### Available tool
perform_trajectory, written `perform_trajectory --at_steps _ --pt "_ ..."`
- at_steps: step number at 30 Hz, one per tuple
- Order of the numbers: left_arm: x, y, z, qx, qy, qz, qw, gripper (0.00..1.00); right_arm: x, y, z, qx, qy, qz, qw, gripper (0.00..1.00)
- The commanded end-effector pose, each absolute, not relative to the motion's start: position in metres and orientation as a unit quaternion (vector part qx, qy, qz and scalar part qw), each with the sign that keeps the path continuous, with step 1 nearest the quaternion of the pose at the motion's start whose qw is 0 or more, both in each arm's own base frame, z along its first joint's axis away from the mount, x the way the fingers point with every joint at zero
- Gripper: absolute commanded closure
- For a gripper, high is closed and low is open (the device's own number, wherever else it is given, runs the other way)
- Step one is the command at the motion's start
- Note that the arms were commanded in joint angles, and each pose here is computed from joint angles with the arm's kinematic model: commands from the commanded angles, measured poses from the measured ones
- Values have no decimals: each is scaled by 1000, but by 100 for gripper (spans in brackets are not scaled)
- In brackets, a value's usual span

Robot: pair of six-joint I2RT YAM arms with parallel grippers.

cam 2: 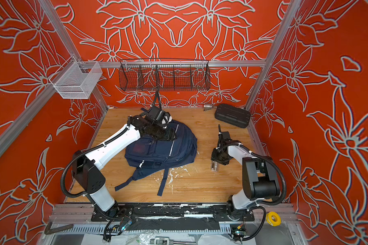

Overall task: Pack the student bag
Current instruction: 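Move the right gripper back to the pink compass case and grasp it, then carry the compass case into the bag with the right while the left holds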

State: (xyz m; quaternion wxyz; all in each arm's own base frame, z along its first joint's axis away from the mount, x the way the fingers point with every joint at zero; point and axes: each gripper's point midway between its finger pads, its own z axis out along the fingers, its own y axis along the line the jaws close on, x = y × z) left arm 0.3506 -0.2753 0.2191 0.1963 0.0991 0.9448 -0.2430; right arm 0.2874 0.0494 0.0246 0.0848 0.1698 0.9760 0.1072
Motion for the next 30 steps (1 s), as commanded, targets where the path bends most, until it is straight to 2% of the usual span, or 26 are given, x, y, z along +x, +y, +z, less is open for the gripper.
perform_trajectory --at_steps 1,8,15,19,30 --pt "347 -275 230 110 941 -245 206 36 275 56 17 171 977 116 54 54" --pt "349 -279 216 103 950 -234 181 36 281 61 58 154 973 132 108 58" --pt "351 -297 198 147 965 -141 165 36 302 82 127 137 951 196 197 60" --pt "361 -293 178 128 977 -71 156 34 309 91 158 128 941 216 225 61" --pt "370 -301 128 148 982 14 118 30 308 102 189 113 931 235 255 65"
